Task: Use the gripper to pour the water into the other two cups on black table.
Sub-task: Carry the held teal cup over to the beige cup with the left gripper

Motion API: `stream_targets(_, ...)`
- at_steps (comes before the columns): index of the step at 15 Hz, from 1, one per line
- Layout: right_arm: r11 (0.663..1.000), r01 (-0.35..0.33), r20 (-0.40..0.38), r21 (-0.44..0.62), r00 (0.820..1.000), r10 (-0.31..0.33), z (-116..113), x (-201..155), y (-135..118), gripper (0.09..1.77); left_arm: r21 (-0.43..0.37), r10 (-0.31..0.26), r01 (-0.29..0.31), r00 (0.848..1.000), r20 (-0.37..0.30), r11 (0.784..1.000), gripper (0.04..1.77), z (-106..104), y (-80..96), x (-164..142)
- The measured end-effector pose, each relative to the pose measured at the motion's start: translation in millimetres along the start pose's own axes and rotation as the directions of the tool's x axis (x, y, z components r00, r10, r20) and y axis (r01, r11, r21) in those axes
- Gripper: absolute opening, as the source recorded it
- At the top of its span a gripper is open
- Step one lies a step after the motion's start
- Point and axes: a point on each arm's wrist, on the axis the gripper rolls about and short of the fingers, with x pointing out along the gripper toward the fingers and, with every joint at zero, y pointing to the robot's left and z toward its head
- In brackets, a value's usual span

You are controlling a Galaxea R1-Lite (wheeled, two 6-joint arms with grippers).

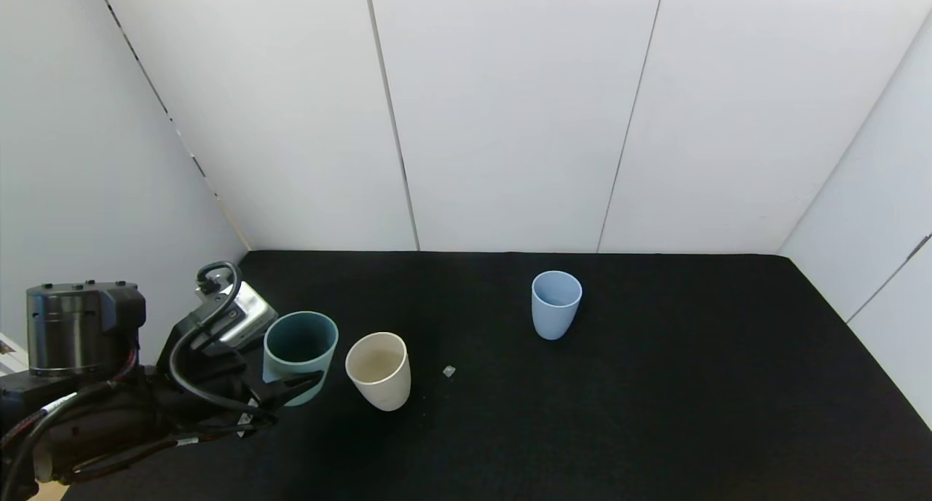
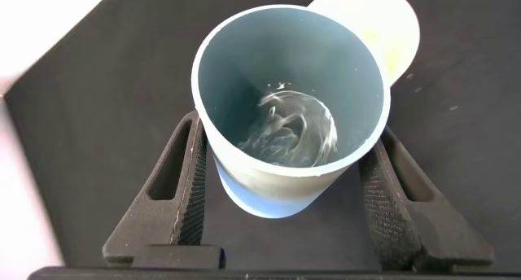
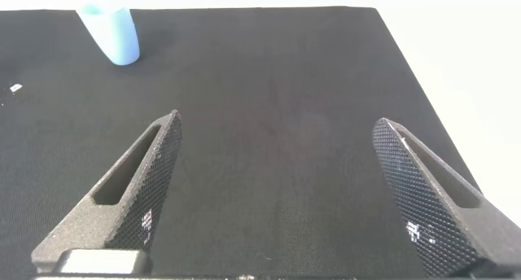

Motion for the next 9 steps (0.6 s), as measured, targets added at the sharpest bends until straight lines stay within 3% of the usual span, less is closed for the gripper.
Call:
stream_targets(6, 1.000, 0.000, 0.000, 0.000, 1.000, 0.000, 0.0, 0.0, 0.0, 1.71, 0.037, -0.031, 0.034, 0.998, -0.058, 0.999, 1.12, 13.3, 9.4, 4.4)
stream_targets(9, 1.000, 0.000, 0.000, 0.000, 1.000, 0.000, 0.0, 0.0, 0.0, 1.71, 0.086, -0.020, 0.028, 0.995, -0.095, 0.996, 1.12, 22.8, 8.1, 7.4)
